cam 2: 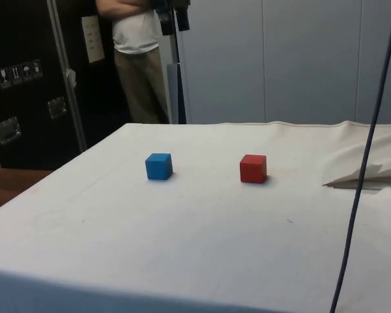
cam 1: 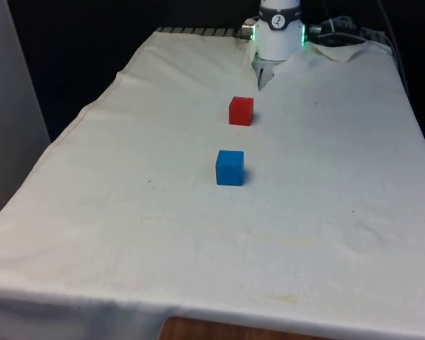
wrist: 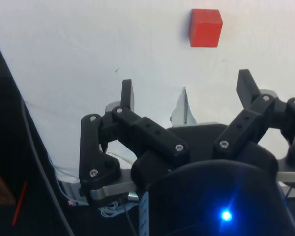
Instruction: Stack the two cubes.
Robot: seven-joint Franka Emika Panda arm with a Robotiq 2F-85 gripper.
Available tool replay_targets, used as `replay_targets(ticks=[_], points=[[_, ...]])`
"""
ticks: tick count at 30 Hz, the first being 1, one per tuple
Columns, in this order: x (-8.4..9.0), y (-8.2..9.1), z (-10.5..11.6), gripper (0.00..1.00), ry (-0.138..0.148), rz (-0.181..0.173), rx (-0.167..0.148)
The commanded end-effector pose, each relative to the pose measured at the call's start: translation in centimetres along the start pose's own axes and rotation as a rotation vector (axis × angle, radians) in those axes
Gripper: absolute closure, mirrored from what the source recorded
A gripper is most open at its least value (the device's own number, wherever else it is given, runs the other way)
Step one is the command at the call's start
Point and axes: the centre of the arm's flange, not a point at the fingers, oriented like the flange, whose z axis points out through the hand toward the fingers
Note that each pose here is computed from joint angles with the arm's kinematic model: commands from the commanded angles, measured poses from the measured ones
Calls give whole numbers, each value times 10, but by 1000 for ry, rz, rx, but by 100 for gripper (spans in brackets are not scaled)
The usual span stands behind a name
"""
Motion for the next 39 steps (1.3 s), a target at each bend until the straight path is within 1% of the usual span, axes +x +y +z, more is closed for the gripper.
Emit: replay_targets(ticks=[1,4,5,6,14,15,16,23,24,25,27,31,32,33,34,39], points=[[-3,0,-1,0,11,-5,-7],[-11,0,-1,0,13,-13,-14],[-10,0,0,0,1,-10,-9],[-13,-1,-1,0,12,-16,-16],[-31,-1,-1,0,13,-36,-28],[-29,0,-1,0,1,-30,-22],[-34,-1,-1,0,14,-37,-31],[-52,-1,-2,0,27,-43,-46],[-50,0,0,0,12,-42,-38],[-55,-1,-2,0,29,-42,-48],[-63,-1,-1,0,35,-42,-53],[-73,-1,0,0,45,-45,-61],[-71,-1,2,0,30,-47,-53],[-76,-1,1,0,47,-45,-62],[-80,-1,1,0,53,-47,-66],[-93,-1,3,0,67,-48,-73]])
